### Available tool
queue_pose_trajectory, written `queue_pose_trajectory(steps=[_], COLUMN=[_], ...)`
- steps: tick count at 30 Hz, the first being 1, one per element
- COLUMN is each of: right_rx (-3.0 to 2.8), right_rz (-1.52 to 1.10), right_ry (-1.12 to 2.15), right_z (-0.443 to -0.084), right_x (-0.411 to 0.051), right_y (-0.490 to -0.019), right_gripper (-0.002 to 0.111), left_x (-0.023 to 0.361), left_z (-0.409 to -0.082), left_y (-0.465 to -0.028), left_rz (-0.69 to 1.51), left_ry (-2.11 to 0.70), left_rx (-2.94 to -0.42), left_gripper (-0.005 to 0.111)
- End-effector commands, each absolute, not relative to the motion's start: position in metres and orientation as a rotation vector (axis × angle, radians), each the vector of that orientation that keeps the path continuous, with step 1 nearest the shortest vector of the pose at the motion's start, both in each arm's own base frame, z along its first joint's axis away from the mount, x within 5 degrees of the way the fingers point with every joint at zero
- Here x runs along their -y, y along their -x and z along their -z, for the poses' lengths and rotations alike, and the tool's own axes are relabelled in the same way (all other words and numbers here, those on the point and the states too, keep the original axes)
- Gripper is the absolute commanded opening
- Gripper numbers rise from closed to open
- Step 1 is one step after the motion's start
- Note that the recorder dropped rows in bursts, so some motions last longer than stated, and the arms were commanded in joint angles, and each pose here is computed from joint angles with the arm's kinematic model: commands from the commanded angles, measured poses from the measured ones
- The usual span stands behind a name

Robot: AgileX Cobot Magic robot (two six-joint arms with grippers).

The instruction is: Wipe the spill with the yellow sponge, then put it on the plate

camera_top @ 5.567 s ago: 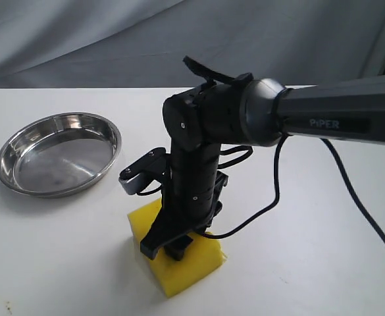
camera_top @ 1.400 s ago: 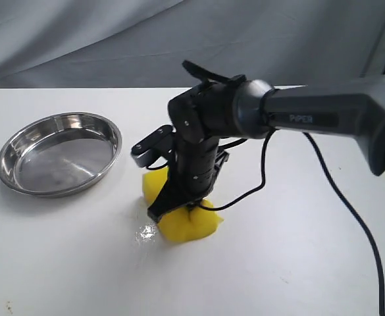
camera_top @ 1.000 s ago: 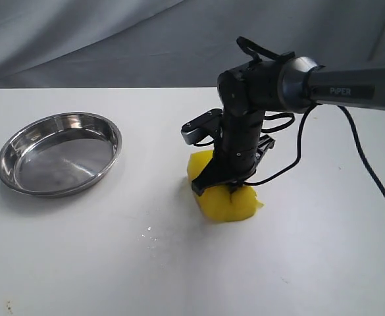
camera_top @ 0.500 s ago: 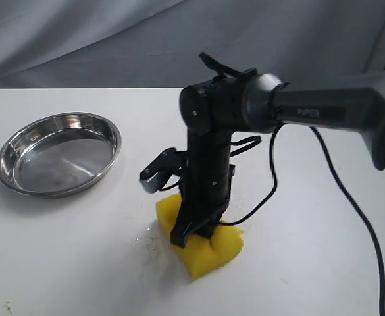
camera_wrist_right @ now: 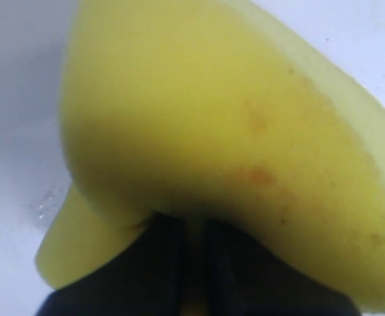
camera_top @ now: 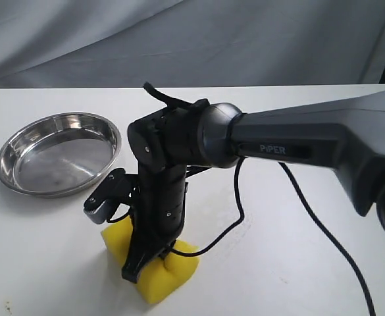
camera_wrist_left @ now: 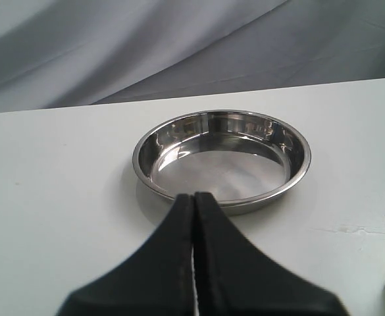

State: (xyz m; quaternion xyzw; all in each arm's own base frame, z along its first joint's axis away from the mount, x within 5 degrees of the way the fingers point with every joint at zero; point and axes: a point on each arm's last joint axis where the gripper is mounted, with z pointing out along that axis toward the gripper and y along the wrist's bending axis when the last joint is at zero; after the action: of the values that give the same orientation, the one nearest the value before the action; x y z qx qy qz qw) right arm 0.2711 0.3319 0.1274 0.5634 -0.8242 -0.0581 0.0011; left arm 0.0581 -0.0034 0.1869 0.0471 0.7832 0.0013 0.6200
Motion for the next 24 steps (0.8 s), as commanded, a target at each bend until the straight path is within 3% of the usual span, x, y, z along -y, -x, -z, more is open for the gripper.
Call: queue_pose_trajectory(steps=[1,12,19,24], right_rx=[2.824,3.175,3.219,3.114], right_rz=[0.029,0.174,0.247,0.269], right_ry=[-1.737,-1.782,-1.757,-1.641], right_z=[-0.129,-0.253,-0.261,-0.234], right_x=[-0.319,-0.296,-0.297,-0.301], right_y=[-0.302,-0.305,-0.303,-0.3], right_gripper=[0.0,0.0,0.0,0.0], left_x=[0.004,0.004,0.004,0.004], left_z=[-0.186,-0.186,-0.186,-0.186], left_y=[-0.058,-0.058,-0.058,-0.058], left_rz=[0.01,0.01,0.01,0.01], left_ry=[-0.107,-0.107,-0.107,-0.107], left_rx=[-1.793,-1.793,-1.793,-1.793], left_gripper=[0.0,0.0,0.0,0.0])
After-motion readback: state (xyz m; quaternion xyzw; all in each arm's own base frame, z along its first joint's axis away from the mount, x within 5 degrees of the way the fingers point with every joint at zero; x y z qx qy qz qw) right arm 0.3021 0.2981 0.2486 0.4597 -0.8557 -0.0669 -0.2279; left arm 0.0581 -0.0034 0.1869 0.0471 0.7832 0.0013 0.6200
